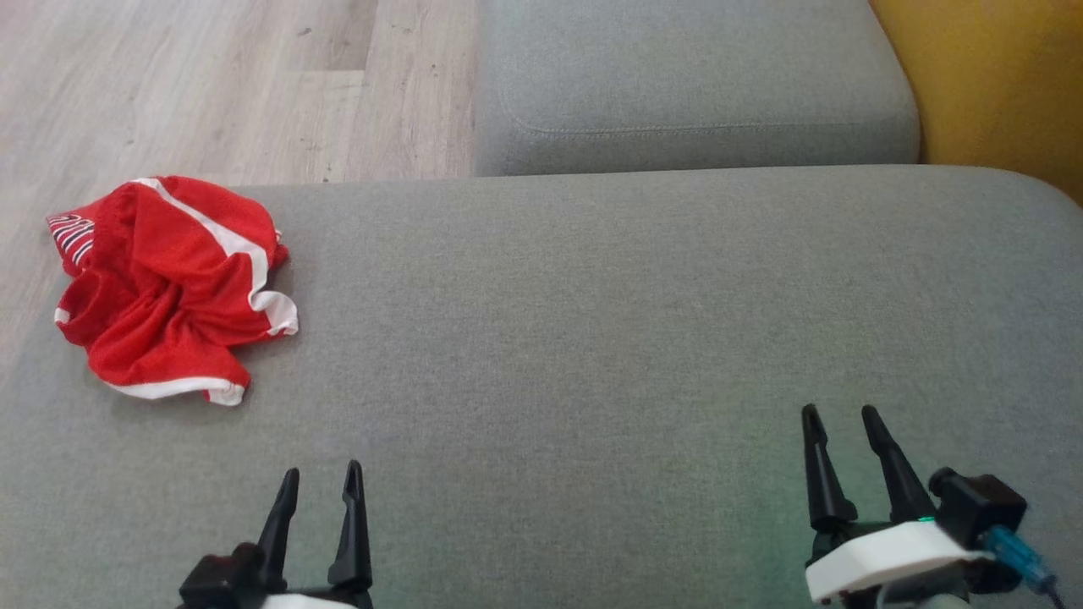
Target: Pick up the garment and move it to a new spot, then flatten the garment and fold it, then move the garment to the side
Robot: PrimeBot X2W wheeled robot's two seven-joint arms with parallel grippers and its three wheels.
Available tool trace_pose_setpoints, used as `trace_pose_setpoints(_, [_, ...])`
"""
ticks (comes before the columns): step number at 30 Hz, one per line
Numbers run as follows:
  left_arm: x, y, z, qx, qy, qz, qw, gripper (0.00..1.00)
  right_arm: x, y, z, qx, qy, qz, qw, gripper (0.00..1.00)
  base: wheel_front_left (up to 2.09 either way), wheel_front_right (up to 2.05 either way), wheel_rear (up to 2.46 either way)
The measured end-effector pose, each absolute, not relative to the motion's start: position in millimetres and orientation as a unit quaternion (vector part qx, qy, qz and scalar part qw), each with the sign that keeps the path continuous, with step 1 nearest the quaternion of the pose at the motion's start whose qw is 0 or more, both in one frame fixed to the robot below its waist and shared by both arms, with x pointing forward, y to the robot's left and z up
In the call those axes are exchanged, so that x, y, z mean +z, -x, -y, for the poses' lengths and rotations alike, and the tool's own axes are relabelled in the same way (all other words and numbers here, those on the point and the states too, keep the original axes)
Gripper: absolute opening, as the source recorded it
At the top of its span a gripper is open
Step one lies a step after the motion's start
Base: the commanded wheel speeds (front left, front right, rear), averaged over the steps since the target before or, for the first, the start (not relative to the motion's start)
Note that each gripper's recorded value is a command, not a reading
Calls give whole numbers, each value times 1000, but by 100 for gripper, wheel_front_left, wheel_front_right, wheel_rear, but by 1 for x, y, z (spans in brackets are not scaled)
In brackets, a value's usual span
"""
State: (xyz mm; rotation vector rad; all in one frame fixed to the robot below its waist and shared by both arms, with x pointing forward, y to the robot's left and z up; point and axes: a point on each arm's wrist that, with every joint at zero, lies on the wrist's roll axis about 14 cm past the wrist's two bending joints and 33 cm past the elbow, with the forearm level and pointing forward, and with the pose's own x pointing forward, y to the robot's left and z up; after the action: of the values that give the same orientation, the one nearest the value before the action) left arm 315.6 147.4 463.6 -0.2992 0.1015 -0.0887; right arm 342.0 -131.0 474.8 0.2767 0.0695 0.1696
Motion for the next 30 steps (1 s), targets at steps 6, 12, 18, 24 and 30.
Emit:
trace_pose_setpoints(6, [462, -313, -148, -45, 128, -48, 990, 100, 473, -340, 126, 96, -104, -31, 989, 100, 0, 0, 0])
trace_pose_setpoints(12, [455, -304, -149, -44, 105, -52, 992, 100, 465, -333, 123, 105, -74, -39, 991, 100, 0, 0, 0])
trace_pose_setpoints(18, [453, -301, -148, -49, 79, -50, 994, 100, 463, -331, 120, 116, -40, -38, 992, 100, 0, 0, 0])
trace_pose_setpoints(24, [454, -299, -146, -54, 59, -43, 996, 100, 464, -330, 118, 124, -16, -30, 992, 100, 0, 0, 0])
trace_pose_setpoints(30, [452, -298, -146, -53, 59, -46, 996, 100, 463, -330, 118, 123, -16, -31, 992, 100, 0, 0, 0])
